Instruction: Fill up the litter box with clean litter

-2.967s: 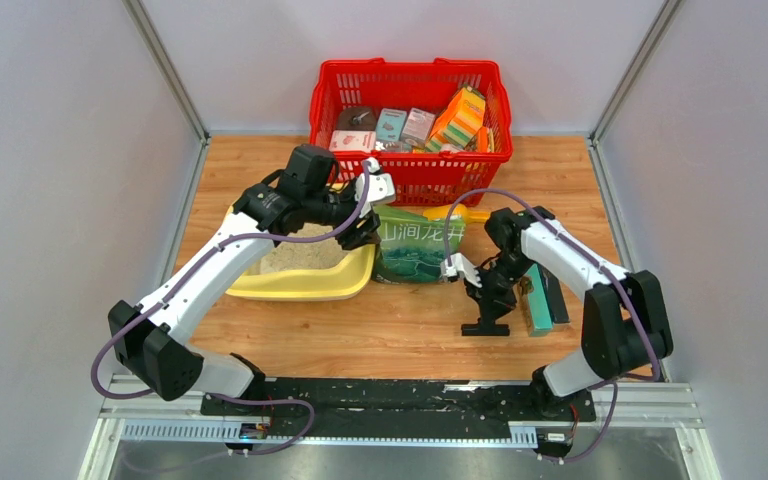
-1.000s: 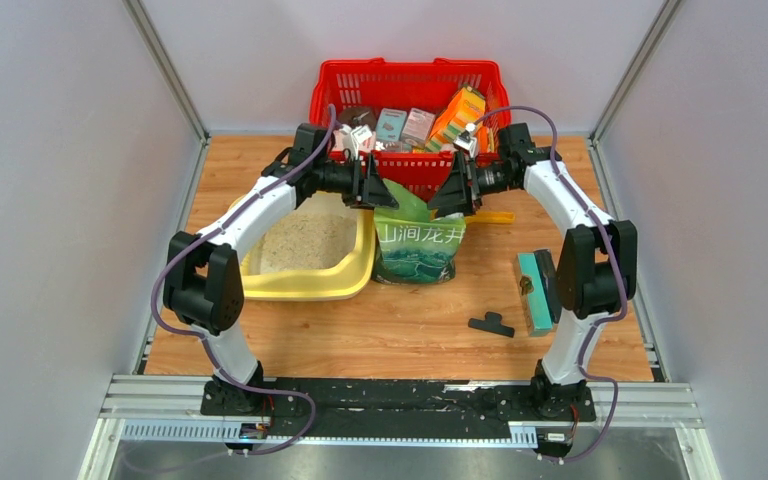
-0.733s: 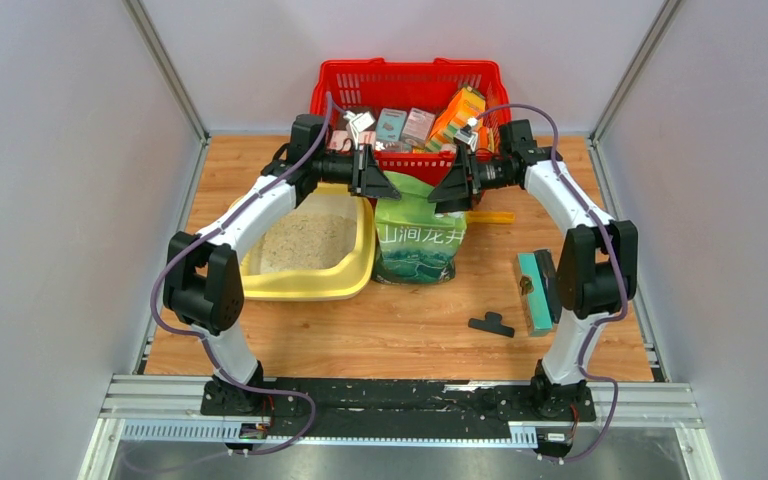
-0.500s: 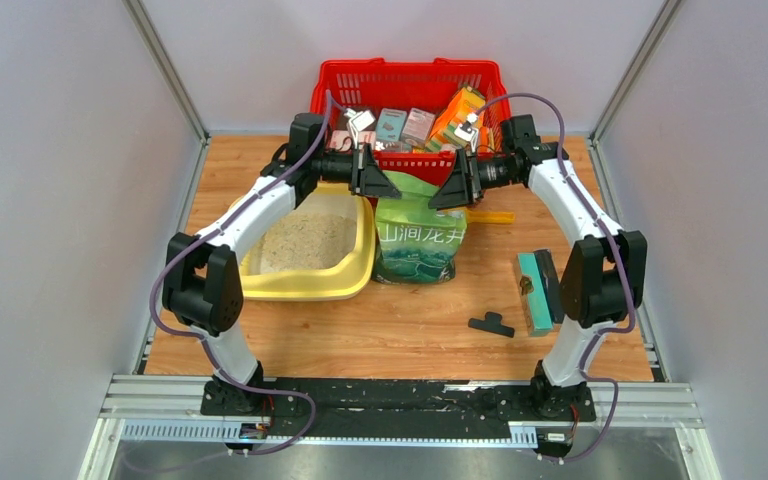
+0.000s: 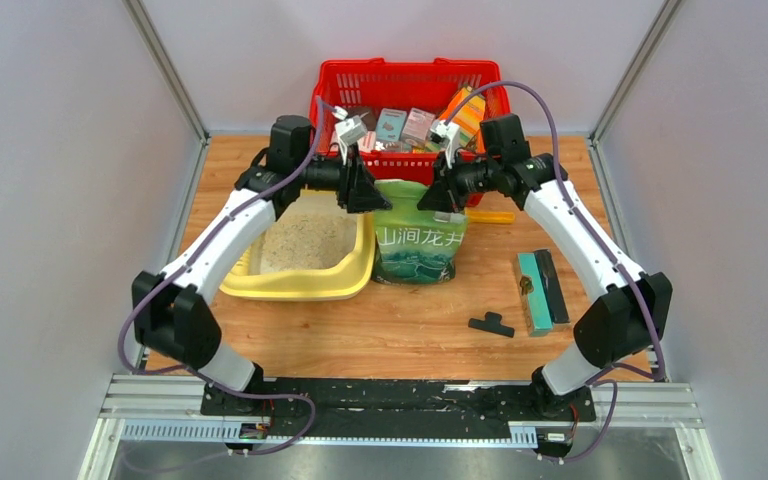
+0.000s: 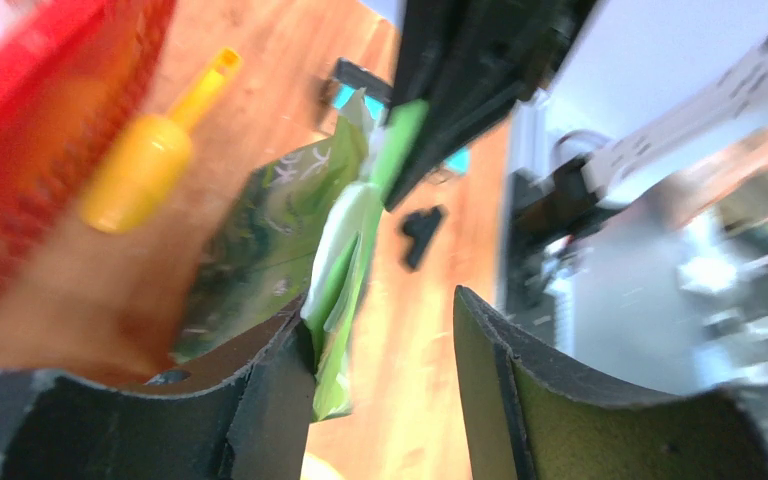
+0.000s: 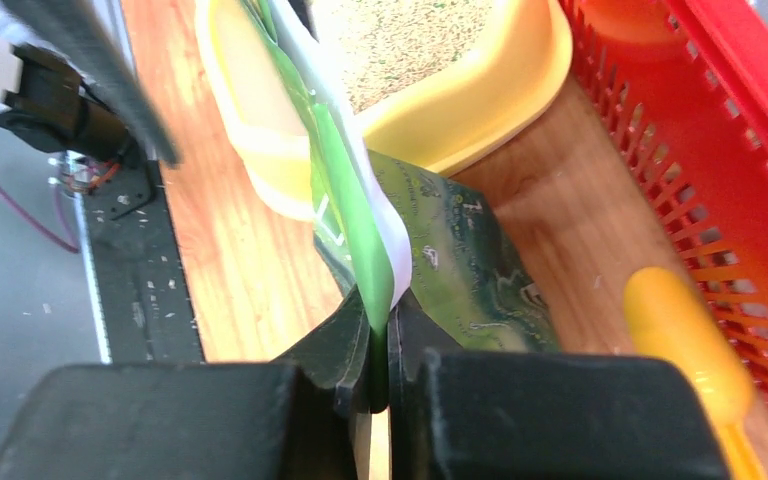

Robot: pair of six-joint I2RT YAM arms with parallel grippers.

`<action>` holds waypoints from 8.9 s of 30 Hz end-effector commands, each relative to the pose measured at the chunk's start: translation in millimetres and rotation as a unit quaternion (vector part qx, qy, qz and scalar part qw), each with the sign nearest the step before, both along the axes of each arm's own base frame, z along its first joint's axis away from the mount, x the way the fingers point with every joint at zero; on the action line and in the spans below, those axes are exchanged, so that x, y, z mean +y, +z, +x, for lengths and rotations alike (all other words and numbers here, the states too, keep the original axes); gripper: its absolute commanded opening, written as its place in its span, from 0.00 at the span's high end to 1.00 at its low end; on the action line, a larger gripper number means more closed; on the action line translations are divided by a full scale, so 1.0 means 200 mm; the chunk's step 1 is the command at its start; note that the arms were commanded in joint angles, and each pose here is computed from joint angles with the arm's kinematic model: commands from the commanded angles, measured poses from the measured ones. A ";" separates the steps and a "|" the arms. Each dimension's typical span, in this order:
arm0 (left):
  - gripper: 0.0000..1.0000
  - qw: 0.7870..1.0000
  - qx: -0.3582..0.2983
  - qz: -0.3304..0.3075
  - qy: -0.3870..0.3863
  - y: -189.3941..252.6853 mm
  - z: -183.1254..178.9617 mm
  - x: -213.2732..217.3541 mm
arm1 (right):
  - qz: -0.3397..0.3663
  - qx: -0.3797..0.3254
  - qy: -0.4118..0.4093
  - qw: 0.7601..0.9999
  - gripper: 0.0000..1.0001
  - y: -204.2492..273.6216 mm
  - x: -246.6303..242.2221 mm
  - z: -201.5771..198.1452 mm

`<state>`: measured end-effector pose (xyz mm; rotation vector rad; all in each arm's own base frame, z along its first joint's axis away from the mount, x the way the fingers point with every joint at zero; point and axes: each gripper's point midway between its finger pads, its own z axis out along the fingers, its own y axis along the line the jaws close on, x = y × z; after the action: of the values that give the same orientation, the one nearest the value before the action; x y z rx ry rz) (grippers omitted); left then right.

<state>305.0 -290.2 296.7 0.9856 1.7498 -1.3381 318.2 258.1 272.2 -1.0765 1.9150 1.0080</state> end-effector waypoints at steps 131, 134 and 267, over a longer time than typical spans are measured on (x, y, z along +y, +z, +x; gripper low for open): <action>0.42 0.952 -0.279 0.120 0.027 0.27 -0.21 0.16 | -0.421 -0.198 0.159 0.871 0.21 -1.10 -1.12 0.66; 0.42 0.953 -0.277 0.119 0.025 0.27 -0.21 0.16 | -0.436 -0.198 0.156 0.864 0.23 -1.15 -1.14 0.68; 1.00 0.941 -0.248 0.217 0.078 0.25 0.04 -0.14 | 0.173 0.096 -0.135 0.971 0.25 0.61 -0.28 -0.17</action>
<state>310.6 -309.7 319.6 1.3183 1.7529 -0.4808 291.1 200.7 384.2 -0.4984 1.9158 1.2861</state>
